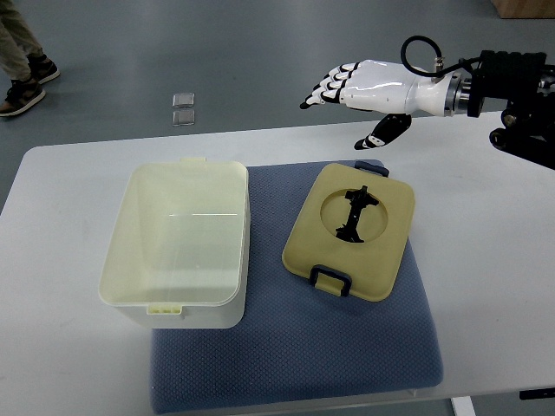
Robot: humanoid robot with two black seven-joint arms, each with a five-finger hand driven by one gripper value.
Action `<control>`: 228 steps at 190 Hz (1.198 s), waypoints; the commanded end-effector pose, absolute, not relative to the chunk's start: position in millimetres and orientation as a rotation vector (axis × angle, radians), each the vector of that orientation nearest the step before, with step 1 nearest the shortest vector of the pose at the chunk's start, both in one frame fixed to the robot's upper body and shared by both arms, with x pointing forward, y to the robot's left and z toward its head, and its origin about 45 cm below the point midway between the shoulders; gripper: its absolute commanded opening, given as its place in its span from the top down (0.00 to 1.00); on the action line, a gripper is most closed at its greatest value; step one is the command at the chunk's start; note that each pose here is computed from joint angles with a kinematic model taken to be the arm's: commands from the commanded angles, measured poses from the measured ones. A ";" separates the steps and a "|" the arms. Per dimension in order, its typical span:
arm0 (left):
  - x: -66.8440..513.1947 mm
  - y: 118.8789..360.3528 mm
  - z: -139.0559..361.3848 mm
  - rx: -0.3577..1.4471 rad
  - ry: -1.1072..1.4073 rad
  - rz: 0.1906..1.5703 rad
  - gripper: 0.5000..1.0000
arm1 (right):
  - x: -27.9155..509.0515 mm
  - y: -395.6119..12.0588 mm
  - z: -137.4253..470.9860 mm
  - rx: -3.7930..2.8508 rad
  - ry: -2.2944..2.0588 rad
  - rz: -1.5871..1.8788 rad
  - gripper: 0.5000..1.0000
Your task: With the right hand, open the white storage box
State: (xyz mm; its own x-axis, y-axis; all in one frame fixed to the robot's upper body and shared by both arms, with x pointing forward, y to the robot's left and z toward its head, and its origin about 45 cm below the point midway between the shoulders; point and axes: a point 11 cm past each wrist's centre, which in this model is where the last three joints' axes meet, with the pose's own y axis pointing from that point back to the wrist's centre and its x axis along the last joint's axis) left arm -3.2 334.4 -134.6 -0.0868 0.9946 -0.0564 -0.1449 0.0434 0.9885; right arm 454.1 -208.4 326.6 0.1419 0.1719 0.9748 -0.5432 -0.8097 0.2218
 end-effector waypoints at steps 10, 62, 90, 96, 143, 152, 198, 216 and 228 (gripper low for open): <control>-3.2 334.4 -134.6 1.022 1.191 1.302 0.00 | 463.8 -207.4 346.6 2.123 -0.609 1.497 0.24; -3.2 334.4 -134.6 1.022 1.191 1.302 0.00 | 481.8 -221.7 367.8 2.464 -1.225 1.066 0.24; -3.2 334.4 -134.6 1.022 1.191 1.302 0.00 | 484.4 -229.2 360.8 2.555 -1.437 0.877 0.23; -3.2 334.4 -134.6 1.022 1.191 1.302 0.00 | 484.2 -228.4 357.6 2.574 -1.470 0.842 0.23; -3.2 334.4 -134.6 1.022 1.191 1.302 0.00 | 490.3 -241.0 324.6 2.564 -1.764 0.372 0.23; -3.2 334.4 -134.6 1.022 1.191 1.302 0.00 | 492.2 -244.0 319.3 2.546 -1.804 0.298 0.23; -3.2 334.4 -134.6 1.022 1.191 1.302 0.00 | 495.2 -247.1 284.8 2.471 -1.953 -0.064 0.22; -3.2 334.4 -134.6 1.022 1.191 1.302 0.00 | 494.2 -250.5 275.5 2.459 -2.010 -0.174 0.21; -3.2 334.4 -134.6 1.022 1.191 1.302 0.00 | 494.0 -253.7 272.5 2.456 -2.056 -0.227 0.21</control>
State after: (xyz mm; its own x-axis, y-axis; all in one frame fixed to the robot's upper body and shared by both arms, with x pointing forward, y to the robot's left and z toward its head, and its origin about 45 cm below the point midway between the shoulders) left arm -3.1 334.4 -134.6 -0.0868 0.9946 -0.0564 -0.1450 0.0434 0.9885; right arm 494.8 -249.8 279.2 0.2068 -0.9748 -0.0840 -0.9772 -0.2100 0.0303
